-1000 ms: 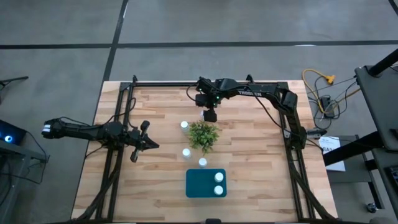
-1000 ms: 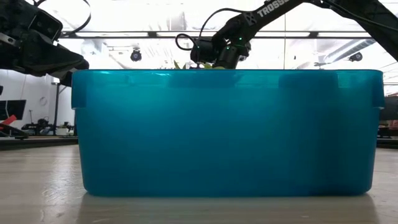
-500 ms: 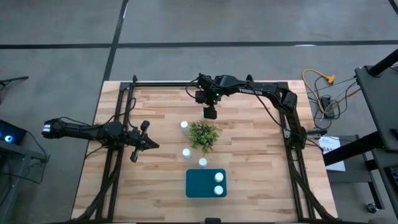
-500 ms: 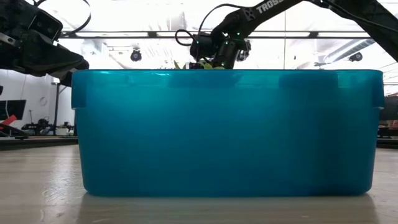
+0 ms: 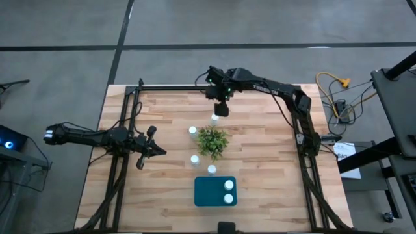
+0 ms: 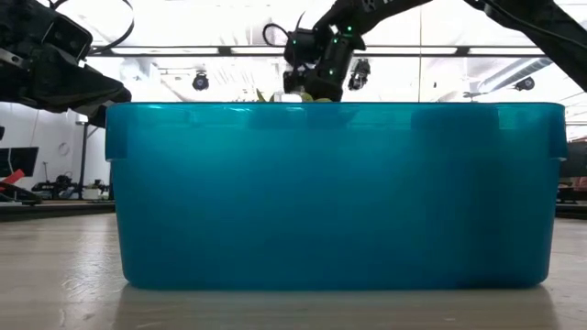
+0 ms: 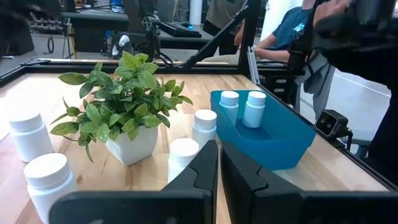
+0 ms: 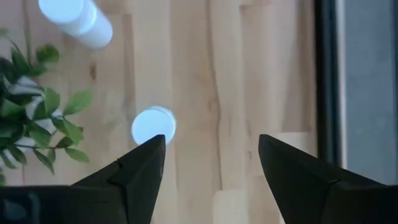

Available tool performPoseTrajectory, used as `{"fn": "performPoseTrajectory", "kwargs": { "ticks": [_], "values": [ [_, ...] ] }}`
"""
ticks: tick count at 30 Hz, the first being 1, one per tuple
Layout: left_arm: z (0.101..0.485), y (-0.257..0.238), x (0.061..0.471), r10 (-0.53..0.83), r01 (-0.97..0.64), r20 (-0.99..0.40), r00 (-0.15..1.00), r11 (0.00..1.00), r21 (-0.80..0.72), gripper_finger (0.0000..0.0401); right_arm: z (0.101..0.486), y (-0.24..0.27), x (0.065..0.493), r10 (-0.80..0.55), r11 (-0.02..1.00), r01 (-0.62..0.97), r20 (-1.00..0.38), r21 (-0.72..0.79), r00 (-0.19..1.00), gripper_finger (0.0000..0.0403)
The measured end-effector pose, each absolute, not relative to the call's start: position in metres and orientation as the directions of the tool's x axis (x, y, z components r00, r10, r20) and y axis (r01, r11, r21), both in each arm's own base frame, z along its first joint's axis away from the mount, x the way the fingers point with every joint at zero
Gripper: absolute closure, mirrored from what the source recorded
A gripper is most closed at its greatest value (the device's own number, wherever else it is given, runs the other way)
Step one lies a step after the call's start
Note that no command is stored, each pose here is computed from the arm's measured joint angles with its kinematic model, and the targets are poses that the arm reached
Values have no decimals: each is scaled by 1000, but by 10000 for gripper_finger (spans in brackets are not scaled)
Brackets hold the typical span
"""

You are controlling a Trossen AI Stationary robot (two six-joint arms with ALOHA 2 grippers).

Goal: Pick and place pill bottles into a basket
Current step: Put the white medicine bottle into the blue bin

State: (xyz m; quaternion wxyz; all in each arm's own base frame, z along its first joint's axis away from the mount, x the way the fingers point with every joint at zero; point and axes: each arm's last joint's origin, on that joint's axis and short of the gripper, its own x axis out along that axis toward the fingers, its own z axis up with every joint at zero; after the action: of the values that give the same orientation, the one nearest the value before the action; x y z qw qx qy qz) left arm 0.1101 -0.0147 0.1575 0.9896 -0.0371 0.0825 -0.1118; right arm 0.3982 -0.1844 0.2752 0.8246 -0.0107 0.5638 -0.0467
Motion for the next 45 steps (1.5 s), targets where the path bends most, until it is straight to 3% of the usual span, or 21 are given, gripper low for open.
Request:
{"fn": "performPoseTrajectory", "kwargs": {
  "ticks": [8, 16, 23, 29, 37, 45],
  "values": [
    [159, -15, 109, -227, 216, -141, 964, 972, -90, 400, 307, -192, 379, -18, 995, 94, -903, 25, 430, 154],
    [161, -14, 108, -204, 196, -115, 972, 978, -71, 400, 324, -192, 350, -37, 997, 80, -886, 0, 462, 154],
    [164, -10, 108, -75, 75, -89, 993, 997, -8, 400, 327, -194, 314, -19, 995, 87, -819, 38, 573, 160],
    [166, -10, 106, -78, 78, -57, 995, 997, -12, 400, 328, -181, 289, -29, 997, 72, -718, 29, 696, 168],
    [167, -10, 105, -79, 80, -53, 995, 997, 9, 400, 335, -164, 267, -41, 997, 77, -654, 26, 755, 168],
    [166, -10, 106, -79, 79, -58, 995, 997, 9, 400, 345, -162, 264, -63, 997, 75, -614, -7, 787, 137]
  ]
}}
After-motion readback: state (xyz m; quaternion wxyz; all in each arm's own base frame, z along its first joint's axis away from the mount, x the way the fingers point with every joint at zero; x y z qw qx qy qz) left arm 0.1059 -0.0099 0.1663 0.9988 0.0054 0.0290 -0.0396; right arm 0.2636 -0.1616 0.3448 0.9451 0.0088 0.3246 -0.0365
